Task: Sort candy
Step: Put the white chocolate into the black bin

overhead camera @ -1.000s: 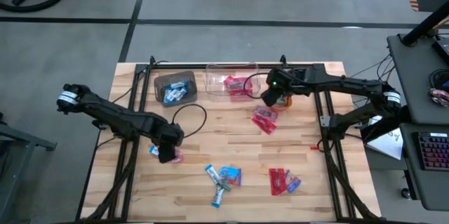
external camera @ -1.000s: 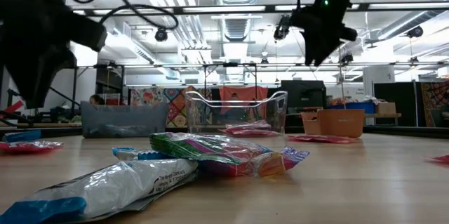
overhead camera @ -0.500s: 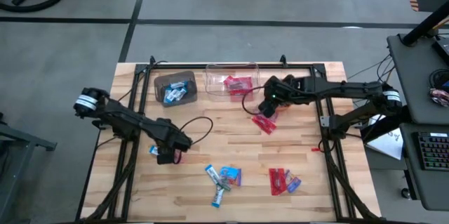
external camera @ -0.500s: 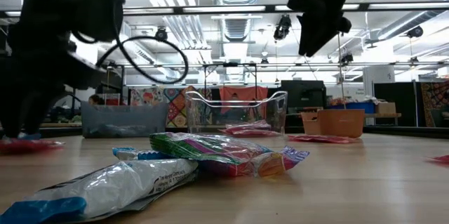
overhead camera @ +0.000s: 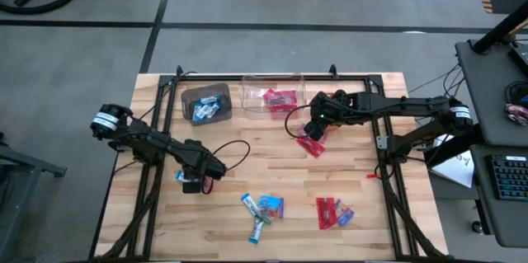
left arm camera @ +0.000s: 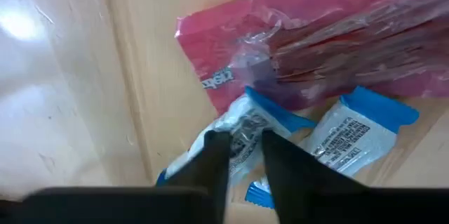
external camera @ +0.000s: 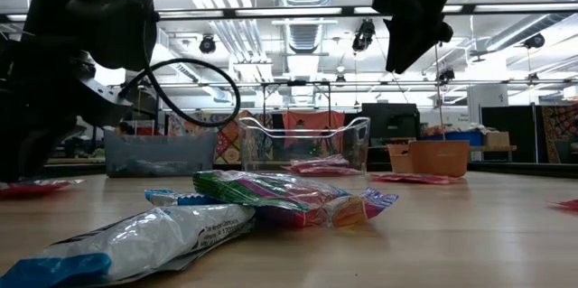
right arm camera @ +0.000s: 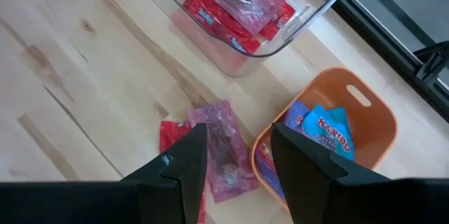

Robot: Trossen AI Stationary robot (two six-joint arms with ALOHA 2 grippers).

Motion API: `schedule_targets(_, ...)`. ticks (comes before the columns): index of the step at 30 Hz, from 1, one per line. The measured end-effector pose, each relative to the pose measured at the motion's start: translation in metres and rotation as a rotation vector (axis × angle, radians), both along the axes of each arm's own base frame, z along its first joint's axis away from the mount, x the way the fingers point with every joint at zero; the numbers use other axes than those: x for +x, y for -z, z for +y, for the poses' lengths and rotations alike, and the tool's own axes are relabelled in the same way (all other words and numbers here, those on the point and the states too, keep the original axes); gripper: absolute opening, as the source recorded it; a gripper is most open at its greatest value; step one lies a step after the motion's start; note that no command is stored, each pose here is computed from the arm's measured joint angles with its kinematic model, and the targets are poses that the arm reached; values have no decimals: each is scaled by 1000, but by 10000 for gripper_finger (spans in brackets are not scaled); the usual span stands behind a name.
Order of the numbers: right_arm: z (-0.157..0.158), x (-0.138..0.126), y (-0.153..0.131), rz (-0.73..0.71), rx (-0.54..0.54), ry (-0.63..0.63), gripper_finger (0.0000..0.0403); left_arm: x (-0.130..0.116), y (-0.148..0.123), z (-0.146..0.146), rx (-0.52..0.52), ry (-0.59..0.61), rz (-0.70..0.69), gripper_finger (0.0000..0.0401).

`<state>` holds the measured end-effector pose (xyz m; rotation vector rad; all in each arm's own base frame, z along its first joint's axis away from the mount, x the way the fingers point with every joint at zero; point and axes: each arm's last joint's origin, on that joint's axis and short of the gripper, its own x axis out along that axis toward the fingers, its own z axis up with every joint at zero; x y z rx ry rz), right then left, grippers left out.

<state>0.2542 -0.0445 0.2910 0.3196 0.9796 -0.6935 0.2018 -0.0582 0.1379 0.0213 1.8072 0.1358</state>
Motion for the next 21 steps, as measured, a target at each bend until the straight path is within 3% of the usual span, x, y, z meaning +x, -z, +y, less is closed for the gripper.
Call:
schedule_targets(3, 0, 0, 0, 1, 0, 0, 151, -1, -2, 0, -1, 7, -11, 12)
schedule_targets(15, 0, 0, 0, -1, 3, 6, 151, -6, -40, 4, -4, -24, -278, 0)
schedule_targets(19, 0, 0, 0, -2, 3, 6, 151, -9, -60, 7, -6, -44, -451, 0)
schedule_targets(21, 0, 0, 0, -3, 3, 5, 151, -11, -71, 10, 46, -61, -552, 0)
